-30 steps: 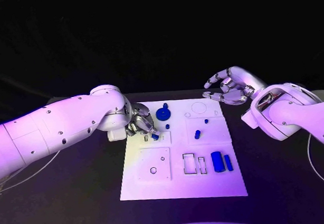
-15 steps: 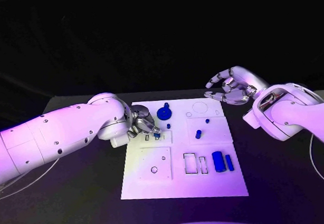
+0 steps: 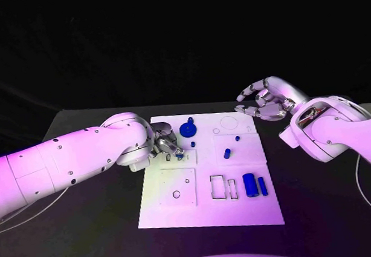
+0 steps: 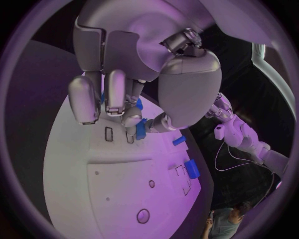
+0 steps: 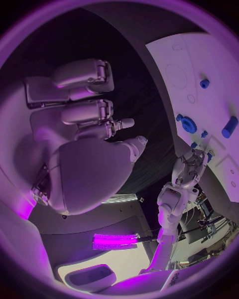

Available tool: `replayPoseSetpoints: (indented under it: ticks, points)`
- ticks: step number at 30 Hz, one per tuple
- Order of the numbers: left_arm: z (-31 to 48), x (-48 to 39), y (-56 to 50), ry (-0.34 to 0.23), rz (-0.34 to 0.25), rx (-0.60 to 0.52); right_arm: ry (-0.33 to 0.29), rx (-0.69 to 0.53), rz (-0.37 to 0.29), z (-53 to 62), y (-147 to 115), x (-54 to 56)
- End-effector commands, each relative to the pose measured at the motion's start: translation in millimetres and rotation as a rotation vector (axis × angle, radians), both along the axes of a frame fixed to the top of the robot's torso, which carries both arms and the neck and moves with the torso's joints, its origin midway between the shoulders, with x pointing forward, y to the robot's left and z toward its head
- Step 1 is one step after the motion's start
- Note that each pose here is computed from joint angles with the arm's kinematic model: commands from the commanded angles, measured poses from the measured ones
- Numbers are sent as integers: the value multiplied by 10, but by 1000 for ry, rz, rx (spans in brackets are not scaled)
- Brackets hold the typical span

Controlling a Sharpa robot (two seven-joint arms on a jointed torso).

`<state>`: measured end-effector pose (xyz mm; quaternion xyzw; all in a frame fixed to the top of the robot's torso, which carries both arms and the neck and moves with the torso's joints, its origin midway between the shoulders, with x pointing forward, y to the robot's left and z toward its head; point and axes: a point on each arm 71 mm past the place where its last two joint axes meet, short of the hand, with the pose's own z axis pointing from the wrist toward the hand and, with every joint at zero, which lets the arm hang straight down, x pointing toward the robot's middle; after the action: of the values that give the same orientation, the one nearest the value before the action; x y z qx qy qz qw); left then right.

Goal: Assemble the parts on the task board

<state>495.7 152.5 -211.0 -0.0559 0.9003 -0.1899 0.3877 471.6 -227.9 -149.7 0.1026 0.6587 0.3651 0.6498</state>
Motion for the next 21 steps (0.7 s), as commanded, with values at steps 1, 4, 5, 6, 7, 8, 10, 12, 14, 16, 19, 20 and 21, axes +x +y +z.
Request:
replayPoseSetpoints:
  ticks: [1, 4, 5, 6, 7, 8, 10, 12, 14, 16, 19, 20, 21]
  points:
    - [3, -2, -18, -26, -34, 40, -2, -1, 9, -5, 8, -4]
    - [-8, -7, -17, -18, -47, 57, -1, -1, 9, -9, 8, -4]
    - [-14, -8, -14, -14, -52, 64, -1, -1, 9, -10, 8, -4]
    - [-16, -8, -13, -12, -53, 66, -1, -1, 9, -11, 8, -4]
    - [-18, -7, -11, -12, -54, 69, -1, -1, 9, -11, 8, -5]
    - [-20, -5, -9, -11, -55, 73, -1, -1, 9, -12, 8, -5]
    - [-23, -1, -4, -11, -57, 78, -1, 0, 10, -13, 9, -5]
    - [-25, 2, 2, -10, -58, 83, -1, 0, 10, -14, 9, -5]
    - [-28, 6, 7, -10, -58, 86, 0, 0, 9, -14, 8, -5]
    - [-29, 12, 10, -12, -56, 88, 0, 0, 9, -15, 8, -6]
    - [-30, 20, 11, -18, -54, 92, 0, 0, 10, -16, 9, -6]
    - [-31, 23, 11, -21, -54, 94, 0, 0, 10, -16, 9, -6]
    - [-33, 25, 10, -23, -53, 95, 0, 0, 10, -16, 9, -6]
